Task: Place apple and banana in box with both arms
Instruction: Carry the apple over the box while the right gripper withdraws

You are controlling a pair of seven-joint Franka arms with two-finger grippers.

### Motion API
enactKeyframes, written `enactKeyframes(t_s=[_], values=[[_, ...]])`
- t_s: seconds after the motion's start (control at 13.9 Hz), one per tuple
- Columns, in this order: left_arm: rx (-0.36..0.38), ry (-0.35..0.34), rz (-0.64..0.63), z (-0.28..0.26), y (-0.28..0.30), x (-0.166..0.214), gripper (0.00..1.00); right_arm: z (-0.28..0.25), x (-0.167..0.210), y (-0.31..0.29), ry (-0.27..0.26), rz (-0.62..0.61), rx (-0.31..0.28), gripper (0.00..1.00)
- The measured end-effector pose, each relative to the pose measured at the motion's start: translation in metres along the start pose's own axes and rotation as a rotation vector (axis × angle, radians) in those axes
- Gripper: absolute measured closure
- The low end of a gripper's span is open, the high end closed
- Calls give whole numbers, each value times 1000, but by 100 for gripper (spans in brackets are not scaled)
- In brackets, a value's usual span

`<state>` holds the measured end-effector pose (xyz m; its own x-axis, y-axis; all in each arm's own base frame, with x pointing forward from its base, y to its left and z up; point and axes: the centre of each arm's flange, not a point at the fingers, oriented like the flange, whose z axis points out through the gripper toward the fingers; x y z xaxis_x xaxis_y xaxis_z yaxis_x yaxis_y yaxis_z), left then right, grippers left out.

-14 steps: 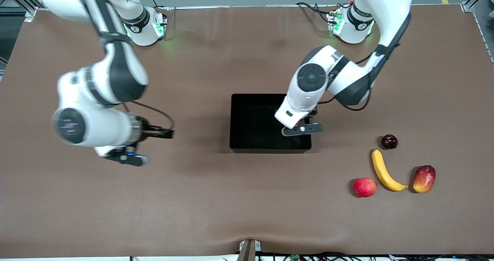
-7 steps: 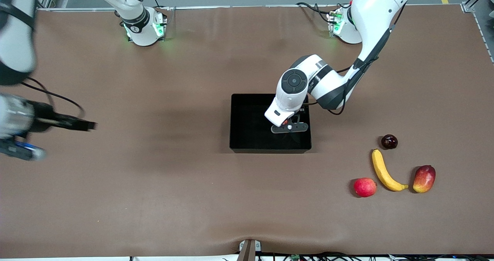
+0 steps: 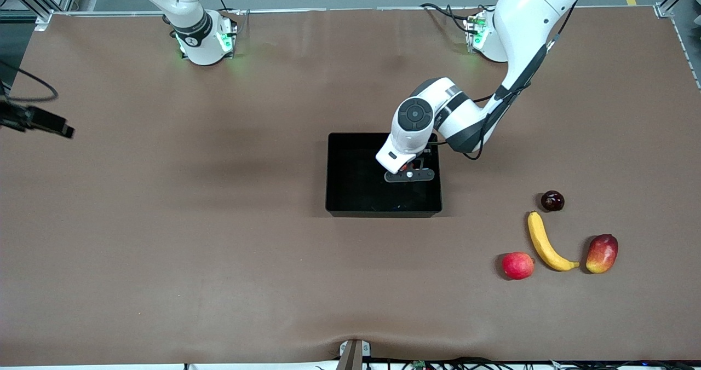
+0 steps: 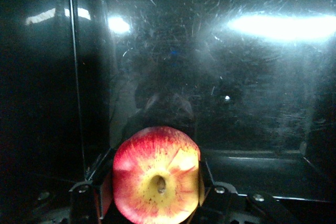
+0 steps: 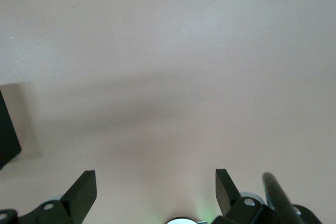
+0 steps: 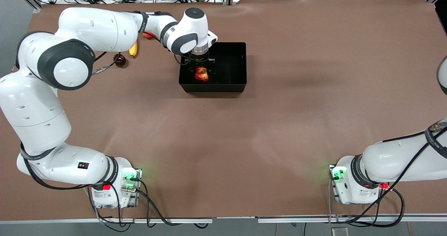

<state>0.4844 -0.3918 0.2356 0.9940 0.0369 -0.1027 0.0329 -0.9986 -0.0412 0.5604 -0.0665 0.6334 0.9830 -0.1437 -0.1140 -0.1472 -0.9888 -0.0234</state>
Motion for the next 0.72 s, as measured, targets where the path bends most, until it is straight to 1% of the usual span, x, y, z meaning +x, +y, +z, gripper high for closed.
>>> enactKeyframes(t_s=[0.14, 0.29, 0.36, 0.5, 0.58, 0.72], values=[[1, -5, -15, 4, 5, -5, 35, 1, -19, 22, -8, -7, 10, 0], [0, -6, -30, 5, 7, -6, 35, 4, -30, 18, 1, -21, 12, 0], [-1, -5, -33, 5, 6, -6, 28, 0, -32, 14, 19, -29, 11, 0], [-6, 1, -39, 2, 5, -2, 11, -11, -34, 10, 55, -44, -3, 0], [-12, 11, -46, -4, 4, 3, 1, -15, -36, 9, 63, -50, -16, 0], [-6, 40, -74, -33, -6, 18, 0, -17, -37, 5, 68, -59, -25, 0]])
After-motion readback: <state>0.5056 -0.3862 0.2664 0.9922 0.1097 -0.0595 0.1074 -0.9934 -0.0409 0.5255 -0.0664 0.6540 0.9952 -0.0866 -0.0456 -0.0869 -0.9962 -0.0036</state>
